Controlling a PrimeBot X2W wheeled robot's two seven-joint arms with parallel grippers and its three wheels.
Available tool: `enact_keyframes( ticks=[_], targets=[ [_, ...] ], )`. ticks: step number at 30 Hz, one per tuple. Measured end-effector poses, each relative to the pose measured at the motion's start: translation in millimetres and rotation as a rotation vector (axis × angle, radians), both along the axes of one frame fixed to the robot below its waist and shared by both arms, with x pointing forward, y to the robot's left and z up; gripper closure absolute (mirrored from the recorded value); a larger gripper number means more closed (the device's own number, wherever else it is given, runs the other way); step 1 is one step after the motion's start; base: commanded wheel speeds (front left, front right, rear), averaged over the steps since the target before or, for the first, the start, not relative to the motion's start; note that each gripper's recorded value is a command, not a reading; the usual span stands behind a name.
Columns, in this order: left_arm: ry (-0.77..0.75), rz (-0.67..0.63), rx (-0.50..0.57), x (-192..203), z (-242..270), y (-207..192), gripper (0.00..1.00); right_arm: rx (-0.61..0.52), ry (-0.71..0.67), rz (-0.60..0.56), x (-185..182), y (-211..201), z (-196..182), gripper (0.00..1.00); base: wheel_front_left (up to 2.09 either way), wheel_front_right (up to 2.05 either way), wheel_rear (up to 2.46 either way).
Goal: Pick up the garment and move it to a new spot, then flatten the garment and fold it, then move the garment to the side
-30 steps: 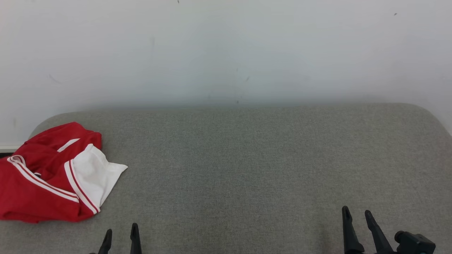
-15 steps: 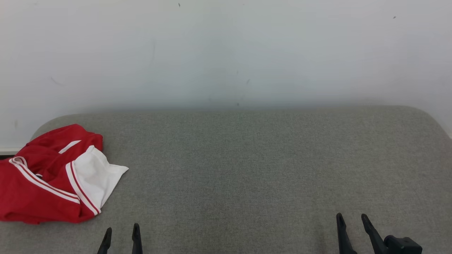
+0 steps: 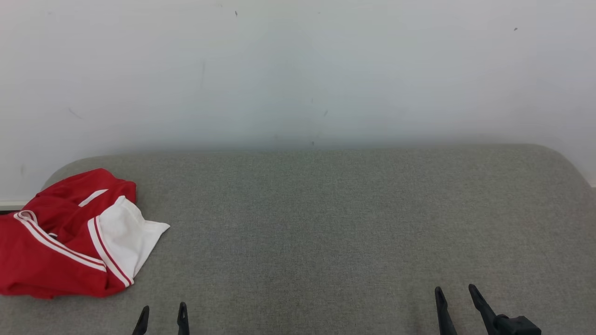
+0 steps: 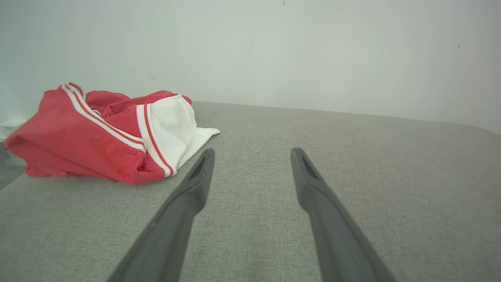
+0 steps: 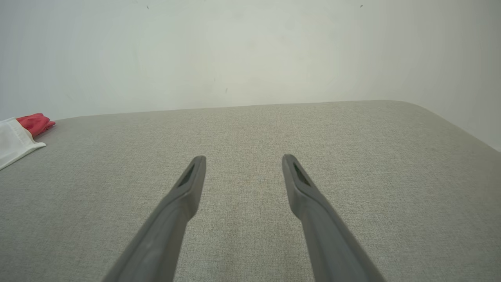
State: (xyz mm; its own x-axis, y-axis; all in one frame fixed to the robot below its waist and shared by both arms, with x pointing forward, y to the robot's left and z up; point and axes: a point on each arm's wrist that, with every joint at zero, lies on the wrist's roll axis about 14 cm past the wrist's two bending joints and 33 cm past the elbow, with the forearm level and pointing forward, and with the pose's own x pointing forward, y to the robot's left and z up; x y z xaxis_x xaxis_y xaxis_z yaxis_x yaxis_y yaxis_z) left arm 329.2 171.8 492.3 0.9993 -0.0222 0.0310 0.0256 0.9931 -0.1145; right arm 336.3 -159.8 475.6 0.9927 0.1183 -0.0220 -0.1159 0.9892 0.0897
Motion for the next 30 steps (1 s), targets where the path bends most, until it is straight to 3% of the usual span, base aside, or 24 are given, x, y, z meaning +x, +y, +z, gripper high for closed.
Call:
enact_keyframes(
  ticks=[16,30],
  targets=[
    [-0.016,0.000,0.009,-4.5,-0.6,1.3,0.00,-0.105,-0.022,0.032,-6.2,4.7,0.1,0.00,0.00,0.00,0.00],
    [-0.003,-0.002,-0.001,-5.2,-4.4,-1.3,0.00,-0.101,-0.016,0.033,-7.1,5.1,-1.9,0.00,0.00,0.00,0.00]
  ],
)
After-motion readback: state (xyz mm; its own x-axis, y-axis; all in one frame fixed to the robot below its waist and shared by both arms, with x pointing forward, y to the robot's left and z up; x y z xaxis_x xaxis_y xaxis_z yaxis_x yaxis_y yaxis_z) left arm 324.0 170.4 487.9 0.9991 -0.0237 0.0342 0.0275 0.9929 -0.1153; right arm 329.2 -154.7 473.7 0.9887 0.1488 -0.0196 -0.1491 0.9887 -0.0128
